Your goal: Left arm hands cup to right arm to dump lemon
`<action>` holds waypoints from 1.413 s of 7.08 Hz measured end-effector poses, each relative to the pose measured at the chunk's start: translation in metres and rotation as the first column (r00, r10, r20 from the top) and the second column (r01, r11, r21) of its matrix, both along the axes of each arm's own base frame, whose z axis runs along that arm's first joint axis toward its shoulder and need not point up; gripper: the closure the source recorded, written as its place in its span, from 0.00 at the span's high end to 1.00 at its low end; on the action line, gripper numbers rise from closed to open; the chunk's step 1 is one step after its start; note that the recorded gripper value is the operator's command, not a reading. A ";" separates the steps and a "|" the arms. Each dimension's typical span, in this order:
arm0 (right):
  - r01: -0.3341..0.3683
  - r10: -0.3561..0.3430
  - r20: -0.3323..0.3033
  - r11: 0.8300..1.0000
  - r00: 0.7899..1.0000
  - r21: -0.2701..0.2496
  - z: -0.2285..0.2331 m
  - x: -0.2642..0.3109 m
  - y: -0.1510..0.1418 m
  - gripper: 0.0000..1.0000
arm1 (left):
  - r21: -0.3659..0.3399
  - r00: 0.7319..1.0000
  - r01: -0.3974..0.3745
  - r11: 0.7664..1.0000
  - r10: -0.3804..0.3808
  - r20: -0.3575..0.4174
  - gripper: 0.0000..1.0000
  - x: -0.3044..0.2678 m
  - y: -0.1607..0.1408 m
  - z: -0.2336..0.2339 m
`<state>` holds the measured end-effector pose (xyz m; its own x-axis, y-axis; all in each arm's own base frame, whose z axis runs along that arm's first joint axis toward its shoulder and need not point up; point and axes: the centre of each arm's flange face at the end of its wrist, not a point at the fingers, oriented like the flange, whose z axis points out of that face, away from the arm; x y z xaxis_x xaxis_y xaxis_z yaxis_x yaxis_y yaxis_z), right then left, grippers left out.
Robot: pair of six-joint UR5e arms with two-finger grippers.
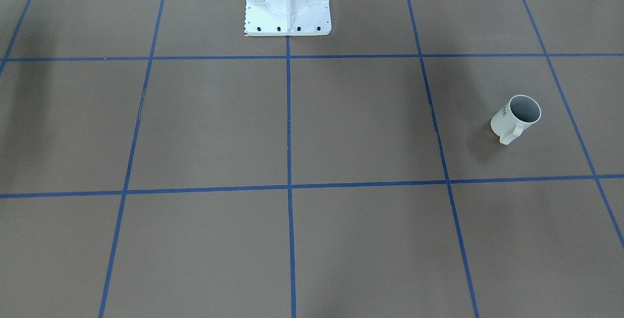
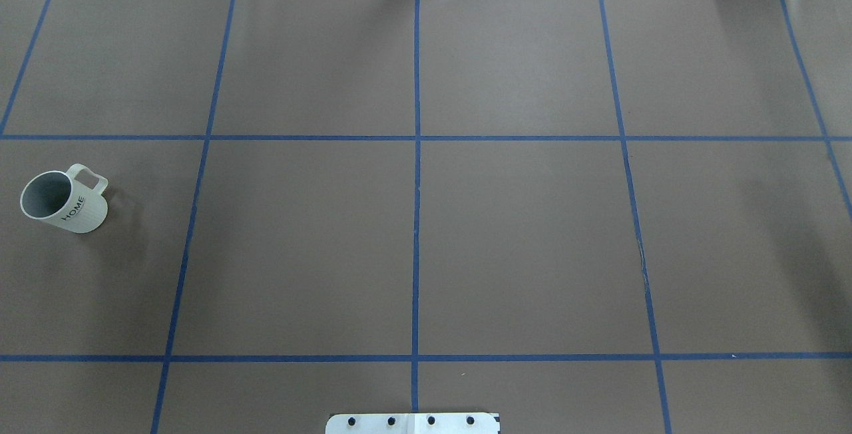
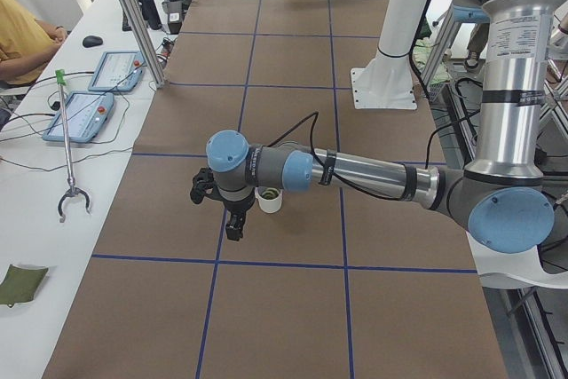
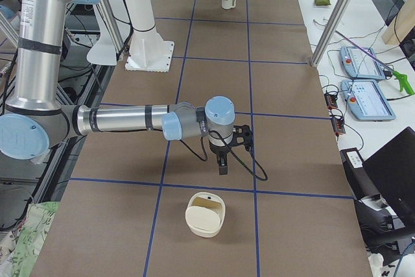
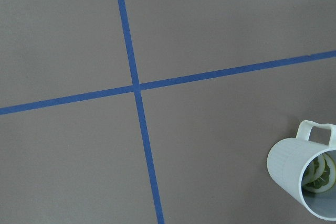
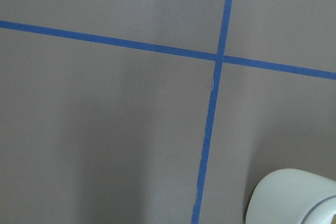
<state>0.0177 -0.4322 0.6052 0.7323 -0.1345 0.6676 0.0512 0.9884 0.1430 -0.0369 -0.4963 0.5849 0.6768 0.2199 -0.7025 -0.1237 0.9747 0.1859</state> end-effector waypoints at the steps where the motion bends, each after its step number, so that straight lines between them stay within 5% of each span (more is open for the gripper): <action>1: -0.002 0.002 -0.003 1.000 1.000 -0.008 0.005 0.001 0.000 1.00 | 0.007 1.000 0.000 1.000 0.000 0.005 1.00 -0.002 0.001 -0.001; 10: 0.019 -0.015 0.080 0.999 0.997 -0.049 0.019 -0.005 0.000 1.00 | -0.028 0.999 0.005 1.000 -0.006 -0.036 1.00 0.036 0.019 0.012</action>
<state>0.0126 -0.4319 0.6238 0.6742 -0.1118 0.7301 0.0586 0.9935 0.0980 -0.0014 -0.4773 0.5971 0.6519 0.1962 -0.7325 -0.1118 0.9803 0.1630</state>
